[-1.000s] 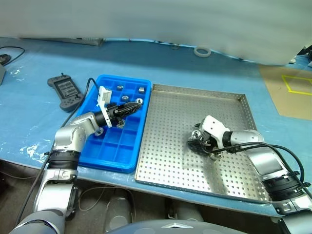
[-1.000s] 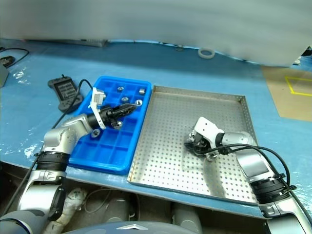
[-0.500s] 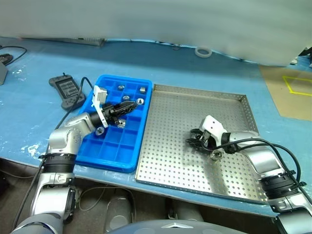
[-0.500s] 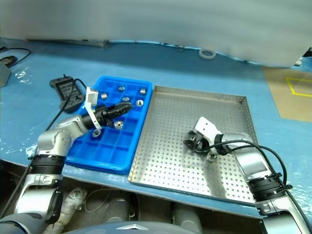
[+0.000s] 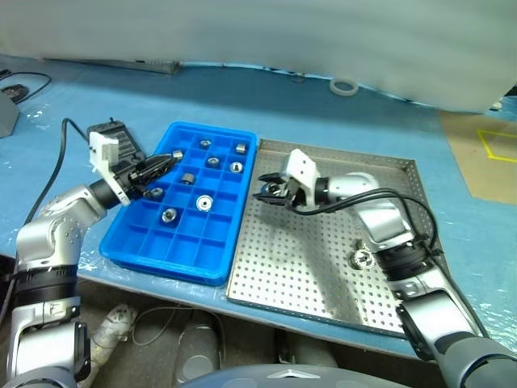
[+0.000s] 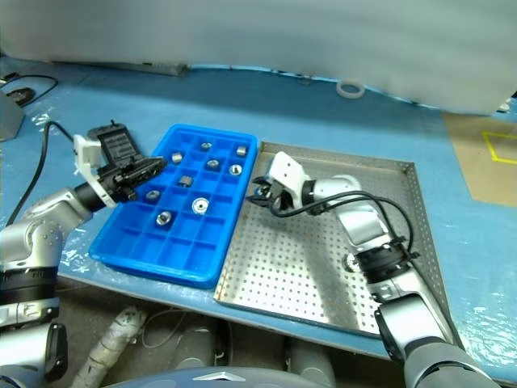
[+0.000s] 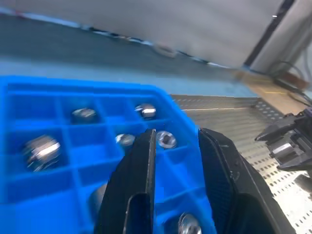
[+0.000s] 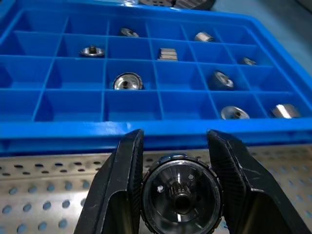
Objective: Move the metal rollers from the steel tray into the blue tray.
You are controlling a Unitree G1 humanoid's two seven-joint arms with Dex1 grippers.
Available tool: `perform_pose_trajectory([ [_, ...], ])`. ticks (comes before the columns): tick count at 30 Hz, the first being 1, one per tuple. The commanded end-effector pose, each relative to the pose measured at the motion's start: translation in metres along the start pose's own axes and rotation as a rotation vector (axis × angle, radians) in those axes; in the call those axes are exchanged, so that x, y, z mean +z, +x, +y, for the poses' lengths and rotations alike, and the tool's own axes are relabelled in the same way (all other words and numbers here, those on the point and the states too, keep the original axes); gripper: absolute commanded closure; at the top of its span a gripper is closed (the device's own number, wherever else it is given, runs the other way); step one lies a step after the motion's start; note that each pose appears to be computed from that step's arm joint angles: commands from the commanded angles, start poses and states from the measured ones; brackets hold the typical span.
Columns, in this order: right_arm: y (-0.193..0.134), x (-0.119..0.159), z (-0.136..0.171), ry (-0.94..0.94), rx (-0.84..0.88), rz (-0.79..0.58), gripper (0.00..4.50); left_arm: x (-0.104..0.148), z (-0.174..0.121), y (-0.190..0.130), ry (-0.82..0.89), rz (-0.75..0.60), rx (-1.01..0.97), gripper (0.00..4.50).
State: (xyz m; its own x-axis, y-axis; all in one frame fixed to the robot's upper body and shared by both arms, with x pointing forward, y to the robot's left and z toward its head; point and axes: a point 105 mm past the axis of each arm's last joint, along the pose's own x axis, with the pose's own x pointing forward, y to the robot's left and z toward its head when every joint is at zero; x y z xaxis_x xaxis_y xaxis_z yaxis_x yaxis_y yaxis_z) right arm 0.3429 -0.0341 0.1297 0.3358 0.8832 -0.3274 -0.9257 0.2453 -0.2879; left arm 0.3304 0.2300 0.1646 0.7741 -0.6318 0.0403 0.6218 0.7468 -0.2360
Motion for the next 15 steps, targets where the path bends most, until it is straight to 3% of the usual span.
perform_pose_trajectory([
  [1, 0.018, 0.024, -0.002, -0.071, 0.057, -0.070, 2.83, 0.022, -0.010, -0.019, 0.058, -0.065, 0.037, 3.06],
  [14, 0.044, 0.005, -0.001, -0.067, 0.137, -0.039, 2.83, 0.018, -0.026, -0.042, 0.035, -0.077, 0.125, 3.06],
  [15, 0.045, 0.003, -0.001, -0.079, 0.135, -0.039, 2.48, 0.018, -0.026, -0.041, 0.035, -0.078, 0.125, 3.06],
])
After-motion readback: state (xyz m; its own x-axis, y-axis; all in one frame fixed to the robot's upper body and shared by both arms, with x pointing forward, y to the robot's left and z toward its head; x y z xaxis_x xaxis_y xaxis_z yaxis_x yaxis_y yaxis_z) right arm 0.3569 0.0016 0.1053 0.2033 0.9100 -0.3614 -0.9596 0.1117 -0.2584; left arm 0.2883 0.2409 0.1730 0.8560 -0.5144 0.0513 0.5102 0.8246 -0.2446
